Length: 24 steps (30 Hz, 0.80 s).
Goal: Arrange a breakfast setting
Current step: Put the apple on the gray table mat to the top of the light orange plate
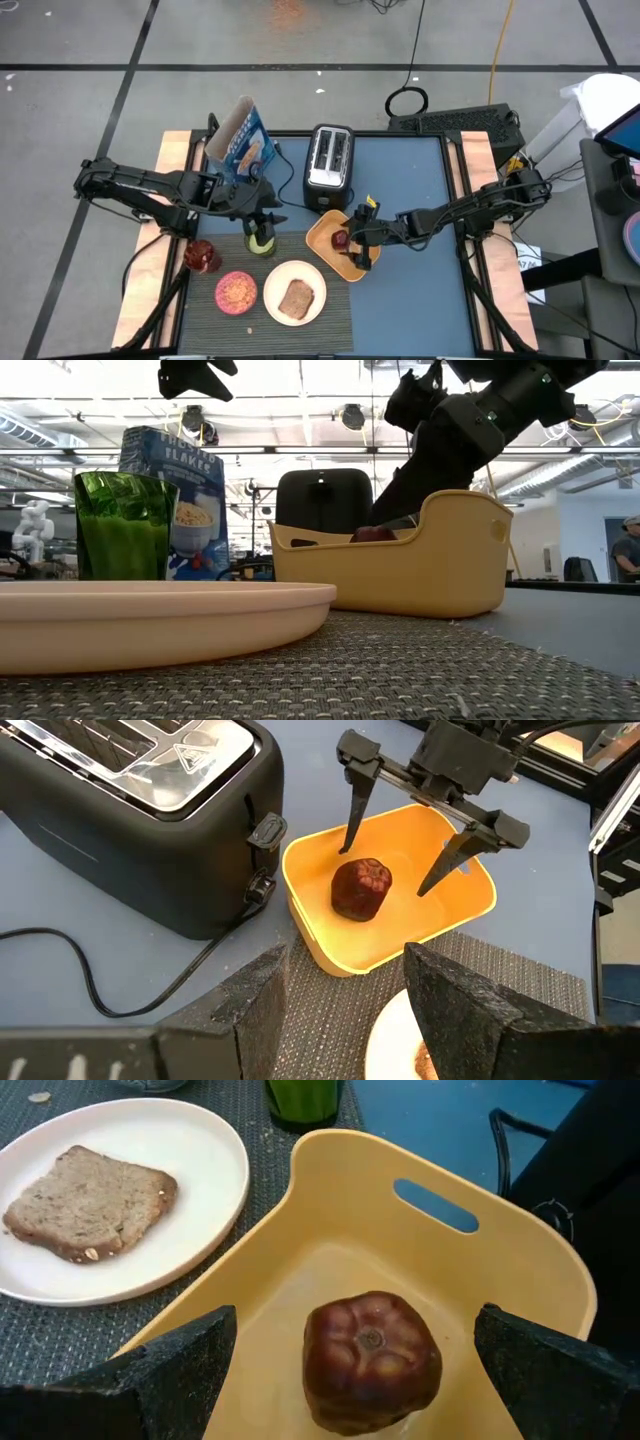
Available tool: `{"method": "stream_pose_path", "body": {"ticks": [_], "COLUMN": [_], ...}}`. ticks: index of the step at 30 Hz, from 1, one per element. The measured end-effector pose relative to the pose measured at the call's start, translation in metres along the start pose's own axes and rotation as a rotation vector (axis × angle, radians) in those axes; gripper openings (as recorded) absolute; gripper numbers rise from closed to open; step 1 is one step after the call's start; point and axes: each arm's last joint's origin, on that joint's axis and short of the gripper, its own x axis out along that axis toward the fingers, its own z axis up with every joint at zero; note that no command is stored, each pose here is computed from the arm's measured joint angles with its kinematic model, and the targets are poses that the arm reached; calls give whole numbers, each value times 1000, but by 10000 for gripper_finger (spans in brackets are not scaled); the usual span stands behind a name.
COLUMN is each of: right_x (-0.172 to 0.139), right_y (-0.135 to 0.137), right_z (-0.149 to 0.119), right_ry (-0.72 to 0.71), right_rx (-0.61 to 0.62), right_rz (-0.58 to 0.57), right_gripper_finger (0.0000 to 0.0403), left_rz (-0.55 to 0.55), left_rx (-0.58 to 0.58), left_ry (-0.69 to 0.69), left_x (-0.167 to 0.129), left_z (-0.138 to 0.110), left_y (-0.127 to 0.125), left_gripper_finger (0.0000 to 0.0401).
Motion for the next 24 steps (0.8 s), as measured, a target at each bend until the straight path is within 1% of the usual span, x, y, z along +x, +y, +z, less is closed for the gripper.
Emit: {"method": "stream_pose_path", "body": {"ticks": [3,10,13,24], "right_x": [2,21,26,25], "right_y": [-3,-4,-3,-3], "right_z": [-1,-14,-17,-16], "right_ry": [5,60,61,61], "right_rx": [7,-1,-1,-7], "right_rz": [-8,-25,-23,-23], "right_gripper_finger": [393,393,393,393], "left_rz": [0,0,0,0], "left_rx": [0,-2,-2,-3], "left_ry": [0,0,0,0], "left_x": [0,0,0,0], "left_z": [0,0,0,0], "left_y": [0,0,0,0], "left_gripper_finger": [205,205,205,205]}}
